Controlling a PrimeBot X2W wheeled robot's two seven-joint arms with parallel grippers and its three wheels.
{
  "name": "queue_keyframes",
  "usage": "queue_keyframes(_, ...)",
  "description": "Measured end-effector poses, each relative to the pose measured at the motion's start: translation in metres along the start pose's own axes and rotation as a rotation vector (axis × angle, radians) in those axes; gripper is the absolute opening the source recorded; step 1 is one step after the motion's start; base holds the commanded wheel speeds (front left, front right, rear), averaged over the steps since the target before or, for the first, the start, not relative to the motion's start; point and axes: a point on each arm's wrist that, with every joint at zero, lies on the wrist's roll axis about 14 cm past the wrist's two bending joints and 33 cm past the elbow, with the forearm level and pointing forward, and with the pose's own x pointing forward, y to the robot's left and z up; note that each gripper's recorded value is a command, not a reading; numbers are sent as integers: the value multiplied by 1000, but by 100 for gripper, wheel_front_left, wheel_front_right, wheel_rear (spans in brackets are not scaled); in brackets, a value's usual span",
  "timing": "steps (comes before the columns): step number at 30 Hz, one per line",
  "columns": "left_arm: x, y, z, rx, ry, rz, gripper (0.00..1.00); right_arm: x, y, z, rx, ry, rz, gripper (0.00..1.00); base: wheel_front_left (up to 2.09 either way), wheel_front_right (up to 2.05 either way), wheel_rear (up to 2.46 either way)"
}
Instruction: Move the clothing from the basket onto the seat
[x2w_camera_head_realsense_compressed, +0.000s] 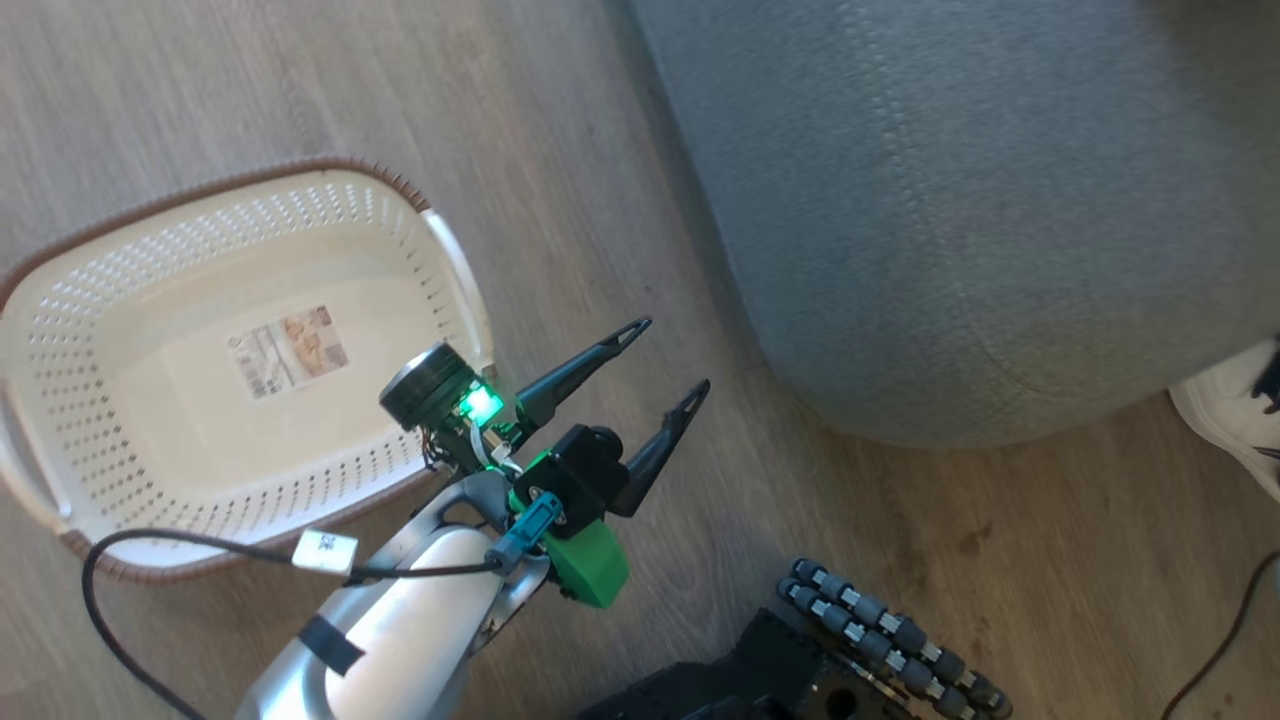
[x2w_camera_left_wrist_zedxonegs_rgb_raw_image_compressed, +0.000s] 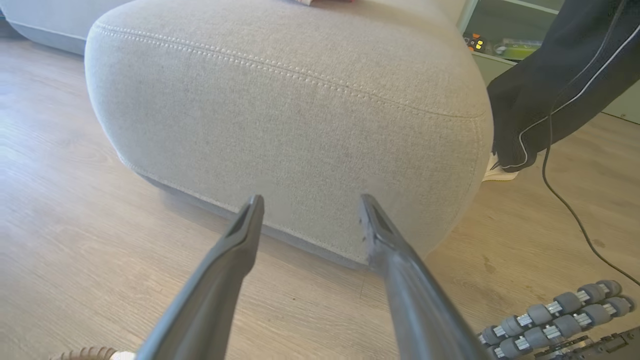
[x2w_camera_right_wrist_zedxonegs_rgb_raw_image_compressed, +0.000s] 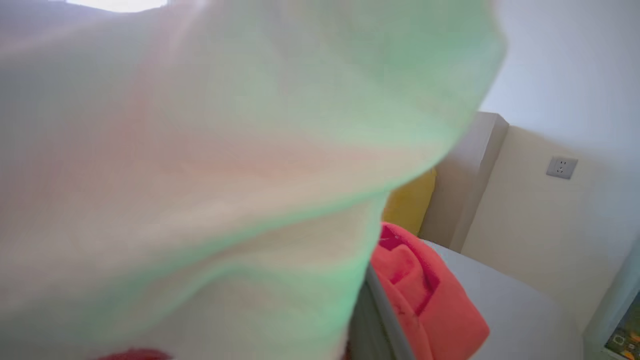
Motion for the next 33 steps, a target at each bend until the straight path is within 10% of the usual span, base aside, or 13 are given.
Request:
queue_keyframes(28,-18,47,-36,-20,57,144,100,-47,71,-193,-93,540,138,0,0,0,0)
queue_keyframes(29,-18,48,-35,-16,55,144,100,-45,72,-191,-98,532,141,40,0,0,0)
queue_keyframes(30,-18,48,-34,-13,54,144,100,-43,72,-188,-102,523,144,100,0,0,0)
queue_keyframes(33,-18,47,-27,-4,46,144,100,-40,71,-179,-96,502,142,100,0,0,0)
